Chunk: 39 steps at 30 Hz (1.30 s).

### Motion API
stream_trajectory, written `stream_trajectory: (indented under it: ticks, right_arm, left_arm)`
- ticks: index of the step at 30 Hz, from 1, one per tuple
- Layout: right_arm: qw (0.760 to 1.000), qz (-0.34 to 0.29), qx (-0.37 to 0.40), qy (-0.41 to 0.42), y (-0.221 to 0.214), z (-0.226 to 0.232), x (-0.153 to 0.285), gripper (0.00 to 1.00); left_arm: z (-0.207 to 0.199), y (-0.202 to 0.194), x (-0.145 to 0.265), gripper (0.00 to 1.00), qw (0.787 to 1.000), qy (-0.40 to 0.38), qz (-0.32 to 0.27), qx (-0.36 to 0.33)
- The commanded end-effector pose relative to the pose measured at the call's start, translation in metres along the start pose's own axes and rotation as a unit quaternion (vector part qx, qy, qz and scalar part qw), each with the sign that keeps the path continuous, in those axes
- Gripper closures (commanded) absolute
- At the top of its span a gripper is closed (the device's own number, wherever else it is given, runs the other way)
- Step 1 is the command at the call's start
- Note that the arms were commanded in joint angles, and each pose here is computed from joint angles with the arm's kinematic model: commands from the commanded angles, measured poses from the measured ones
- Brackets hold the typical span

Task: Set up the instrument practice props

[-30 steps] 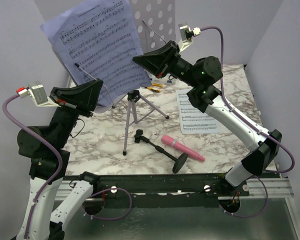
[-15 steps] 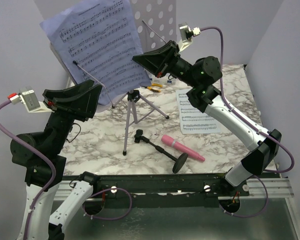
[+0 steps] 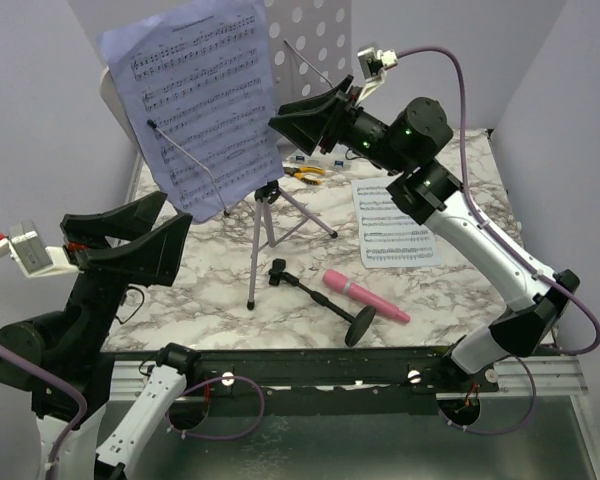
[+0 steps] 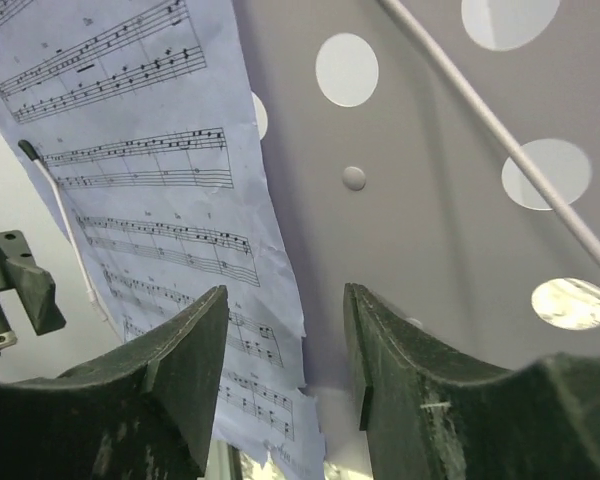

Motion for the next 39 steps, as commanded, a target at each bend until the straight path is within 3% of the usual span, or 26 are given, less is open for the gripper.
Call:
stream_trajectory:
  ticks: [1, 5, 8, 13, 17, 22, 30, 39]
  right_arm:
    - [0.996, 0.015, 0.072, -0.053, 0.023, 0.012, 0.03, 0.42]
    - [0.987, 0.03, 0.108, -0.116, 0.019, 0.007, 0.069, 0.38]
    - [0.988, 0.049, 0.098, -0.106, 0.007, 0.012, 0.081, 0.37]
    - [0.995, 0.084, 0.051, -0.024, -0.016, 0.023, 0.064, 0.36]
    - [0.996, 0.079, 0.04, -0.009, -0.024, 0.015, 0.047, 0.31]
    - [0.996, 0.079, 0.032, 0.004, -0.029, 0.005, 0.027, 0.31]
    - [0.996, 0.08, 0.035, 0.018, -0.033, -0.003, 0.009, 0.46]
    - [0.995, 0.07, 0.046, 0.046, -0.025, 0.002, -0.002, 0.73]
  left_arm:
    - [0.003, -0.019, 0.028, 0.07, 0.998, 0.013, 0.052, -0.021]
    - [0.015, -0.032, 0.053, 0.05, 0.995, 0.049, 0.073, -0.036]
    - [0.026, -0.04, 0.064, 0.04, 0.993, 0.078, 0.08, -0.038]
    - [0.038, -0.049, 0.06, 0.07, 0.989, 0.115, 0.091, -0.001]
    - [0.037, -0.055, 0.051, 0.1, 0.987, 0.112, 0.11, 0.022]
    - [0.048, -0.062, 0.047, 0.19, 0.981, 0.146, 0.121, 0.044]
    - [0.051, -0.075, 0.044, 0.25, 0.977, 0.146, 0.142, 0.061]
    - [0.051, -0.074, 0.049, 0.25, 0.978, 0.148, 0.14, 0.056]
Point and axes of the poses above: each gripper's point midway between its finger pads, its own x axis back along the fingers, its own z axis along the line the jaws close on, y = z × x, the point moved 3 cm from there along x, back along the fingers, and after that the axes turned 3 degrees about -x, right-handed, at the moved point
